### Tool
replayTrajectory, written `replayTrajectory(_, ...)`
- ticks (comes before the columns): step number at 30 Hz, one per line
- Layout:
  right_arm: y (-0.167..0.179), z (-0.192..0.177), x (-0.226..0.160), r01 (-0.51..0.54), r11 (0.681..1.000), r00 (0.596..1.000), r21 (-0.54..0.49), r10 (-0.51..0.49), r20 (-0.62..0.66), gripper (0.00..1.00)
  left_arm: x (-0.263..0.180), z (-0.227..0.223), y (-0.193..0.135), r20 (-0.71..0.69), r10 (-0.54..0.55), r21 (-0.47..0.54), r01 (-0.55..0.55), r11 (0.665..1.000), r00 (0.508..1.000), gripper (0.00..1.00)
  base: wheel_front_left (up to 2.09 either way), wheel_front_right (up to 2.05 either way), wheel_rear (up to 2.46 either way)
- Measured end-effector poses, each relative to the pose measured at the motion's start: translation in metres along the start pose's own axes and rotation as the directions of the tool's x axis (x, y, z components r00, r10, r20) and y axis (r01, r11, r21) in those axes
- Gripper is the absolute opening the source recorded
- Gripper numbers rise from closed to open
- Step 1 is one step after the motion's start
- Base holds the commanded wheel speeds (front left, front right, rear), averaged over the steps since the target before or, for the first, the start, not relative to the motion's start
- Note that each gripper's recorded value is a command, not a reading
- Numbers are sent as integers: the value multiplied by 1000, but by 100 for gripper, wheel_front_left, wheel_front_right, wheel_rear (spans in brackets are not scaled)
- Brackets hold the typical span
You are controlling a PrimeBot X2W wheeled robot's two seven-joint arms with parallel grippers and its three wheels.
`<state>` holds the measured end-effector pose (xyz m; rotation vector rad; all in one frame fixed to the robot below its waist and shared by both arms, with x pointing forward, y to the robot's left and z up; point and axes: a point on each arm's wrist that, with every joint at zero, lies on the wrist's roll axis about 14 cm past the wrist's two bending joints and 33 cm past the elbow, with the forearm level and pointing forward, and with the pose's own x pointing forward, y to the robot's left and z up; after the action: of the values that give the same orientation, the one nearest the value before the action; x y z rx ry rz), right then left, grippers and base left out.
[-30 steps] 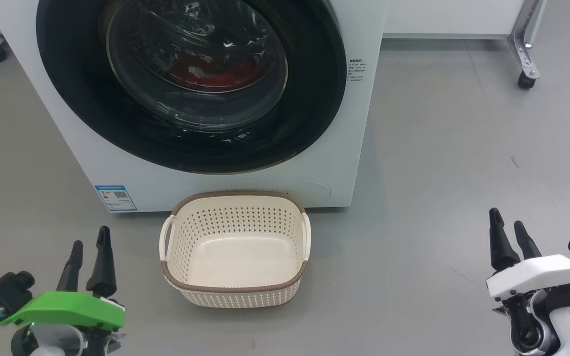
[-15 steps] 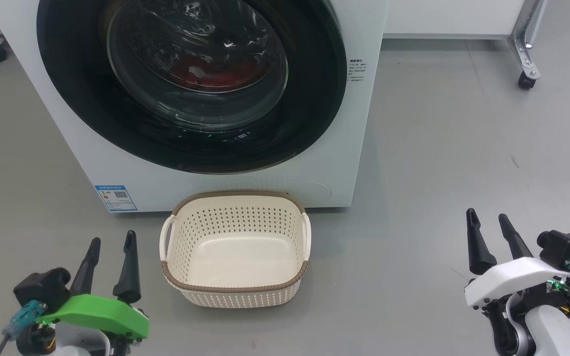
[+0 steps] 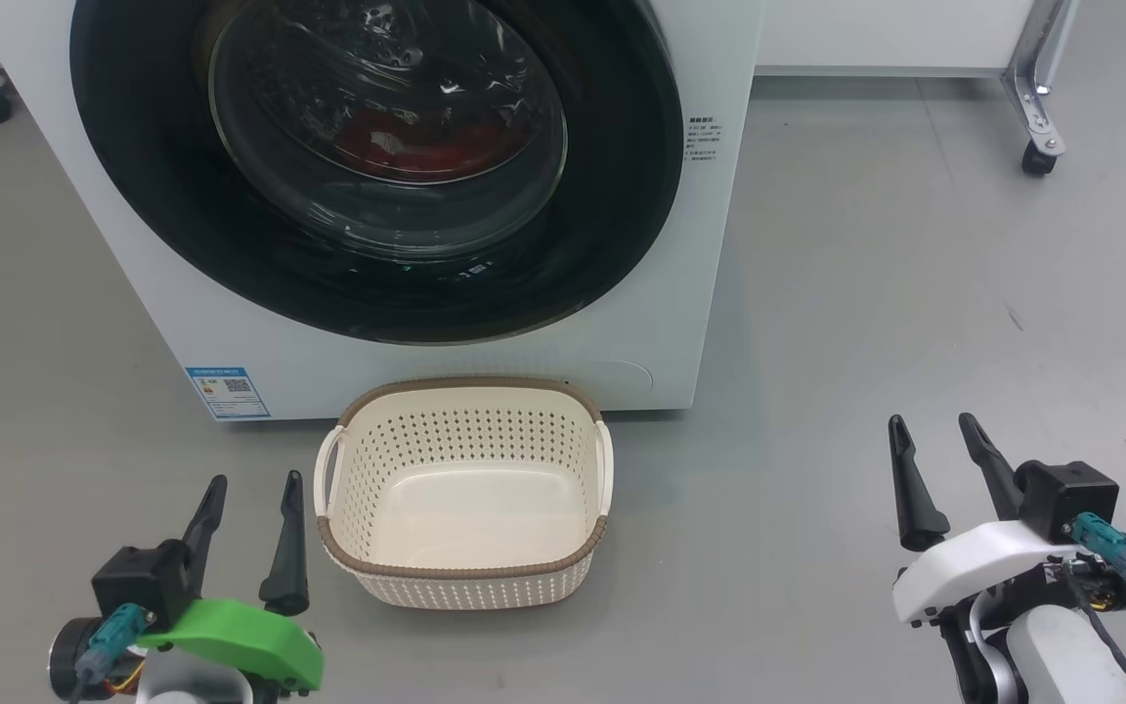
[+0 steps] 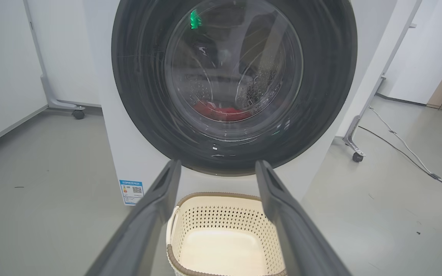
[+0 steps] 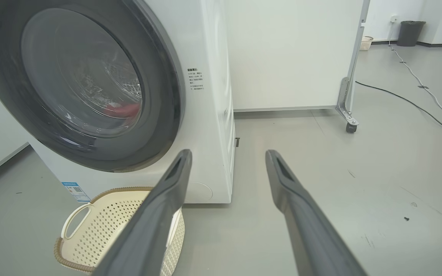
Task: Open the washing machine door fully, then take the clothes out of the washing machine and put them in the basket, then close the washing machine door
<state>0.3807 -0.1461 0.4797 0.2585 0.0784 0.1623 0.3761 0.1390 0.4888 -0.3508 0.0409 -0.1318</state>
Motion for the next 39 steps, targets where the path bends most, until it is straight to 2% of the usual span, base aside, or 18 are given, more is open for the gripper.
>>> replayTrajectory(13,3,3,-1,-13,989,999,-144,18,31,100,4,5,-9,39,-34,145,28,989,999,100,0,0,0)
replayTrajectory(39,-5,9,2,48,993,997,-109,-41,62,100,2,-1,3,22,16,137,-19,990,1000,100,0,0,0)
